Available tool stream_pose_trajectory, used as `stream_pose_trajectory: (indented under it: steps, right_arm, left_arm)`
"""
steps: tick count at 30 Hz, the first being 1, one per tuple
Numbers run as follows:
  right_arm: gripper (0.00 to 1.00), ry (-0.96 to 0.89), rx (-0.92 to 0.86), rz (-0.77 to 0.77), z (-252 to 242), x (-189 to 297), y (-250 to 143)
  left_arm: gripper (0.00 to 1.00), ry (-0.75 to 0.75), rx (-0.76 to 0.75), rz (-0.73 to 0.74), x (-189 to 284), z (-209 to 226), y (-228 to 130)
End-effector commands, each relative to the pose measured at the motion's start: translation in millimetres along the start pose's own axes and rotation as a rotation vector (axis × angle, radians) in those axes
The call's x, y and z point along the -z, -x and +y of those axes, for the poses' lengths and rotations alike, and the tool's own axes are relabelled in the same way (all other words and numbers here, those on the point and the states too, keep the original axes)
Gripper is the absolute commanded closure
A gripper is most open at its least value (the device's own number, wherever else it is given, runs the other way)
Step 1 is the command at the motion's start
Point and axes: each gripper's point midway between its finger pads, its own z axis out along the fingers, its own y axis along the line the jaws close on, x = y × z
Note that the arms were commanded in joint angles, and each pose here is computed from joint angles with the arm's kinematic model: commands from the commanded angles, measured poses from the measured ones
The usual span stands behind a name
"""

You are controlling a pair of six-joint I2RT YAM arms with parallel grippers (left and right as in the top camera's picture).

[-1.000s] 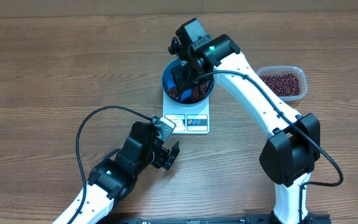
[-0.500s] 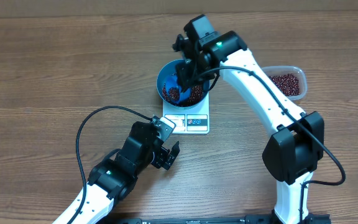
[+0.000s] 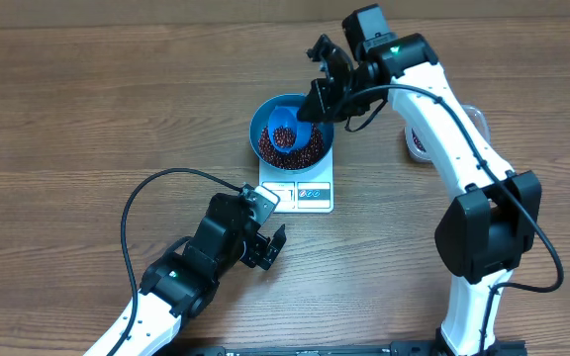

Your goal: Scoop item into bowl and weigh 150g on scale

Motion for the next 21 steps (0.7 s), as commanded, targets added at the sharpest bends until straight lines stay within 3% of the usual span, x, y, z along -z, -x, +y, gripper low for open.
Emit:
stream_pose_trajectory:
  steps: [1, 21]
  right_arm:
    - [0.96, 0.059, 0.004, -0.008, 3, 6, 3]
    - [0.96, 0.086, 0.086, -0.129, 39, 72, 6]
  left_arm:
    - [0.00, -0.011, -0.012, -0.008, 1, -1, 1]
    - [0.01, -0.011, -0.012, -0.008, 1, -1, 1]
